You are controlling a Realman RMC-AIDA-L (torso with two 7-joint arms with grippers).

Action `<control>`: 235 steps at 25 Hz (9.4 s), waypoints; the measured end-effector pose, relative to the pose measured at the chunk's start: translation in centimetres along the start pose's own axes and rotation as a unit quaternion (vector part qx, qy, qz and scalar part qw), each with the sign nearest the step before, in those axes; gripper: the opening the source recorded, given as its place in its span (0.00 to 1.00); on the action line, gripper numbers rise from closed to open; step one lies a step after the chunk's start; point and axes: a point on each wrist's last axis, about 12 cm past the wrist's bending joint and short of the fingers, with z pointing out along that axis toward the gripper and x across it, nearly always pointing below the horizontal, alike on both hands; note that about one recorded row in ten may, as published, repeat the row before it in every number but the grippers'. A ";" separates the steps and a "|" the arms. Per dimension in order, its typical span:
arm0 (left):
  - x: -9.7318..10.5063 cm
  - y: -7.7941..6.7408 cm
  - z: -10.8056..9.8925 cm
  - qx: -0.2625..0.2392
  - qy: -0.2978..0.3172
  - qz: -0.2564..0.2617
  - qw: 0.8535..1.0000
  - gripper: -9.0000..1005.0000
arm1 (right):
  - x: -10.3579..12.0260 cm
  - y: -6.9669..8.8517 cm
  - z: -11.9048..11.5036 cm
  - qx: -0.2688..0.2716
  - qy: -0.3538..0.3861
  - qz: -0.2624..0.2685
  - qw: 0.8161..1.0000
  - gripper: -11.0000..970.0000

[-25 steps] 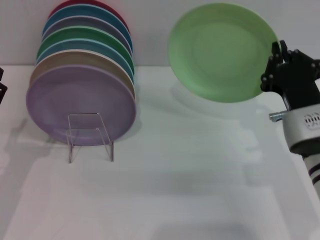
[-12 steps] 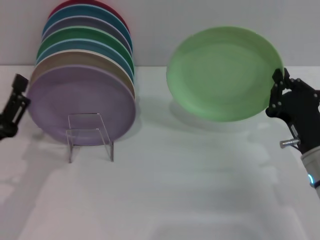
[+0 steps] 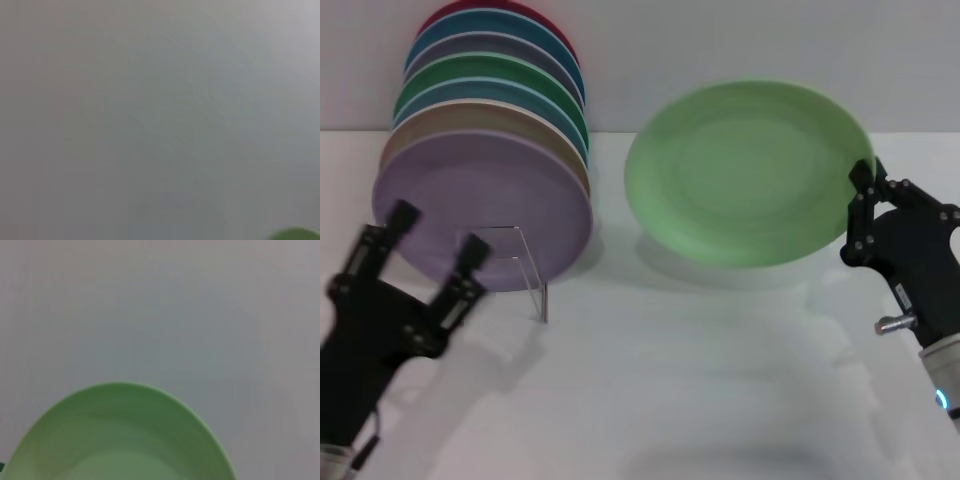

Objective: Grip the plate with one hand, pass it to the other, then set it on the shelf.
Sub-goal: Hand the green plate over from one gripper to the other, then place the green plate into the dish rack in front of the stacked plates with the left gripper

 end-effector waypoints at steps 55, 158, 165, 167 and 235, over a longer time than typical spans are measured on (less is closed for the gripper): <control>3.9 -1.7 5.2 0.037 0.123 0.001 0.992 0.69 | -1.2 5.0 -3.4 -0.037 -0.017 -0.029 0.999 0.04; 3.8 -1.9 6.1 0.035 0.115 -0.005 0.993 0.07 | -3.2 8.1 -4.2 -0.004 -0.036 -0.121 0.992 0.04; 3.9 -1.8 6.1 0.036 0.117 0.000 0.993 0.07 | -3.1 8.0 -4.3 -0.005 -0.035 -0.125 0.992 0.04; 3.9 -1.8 6.1 0.036 0.117 0.002 0.992 0.07 | -3.1 7.9 -4.5 -0.008 -0.036 -0.129 0.991 0.04; -3.7 9.1 3.4 0.073 0.025 0.453 0.888 0.05 | -1.0 3.3 -6.8 0.066 0.000 -0.101 0.993 0.34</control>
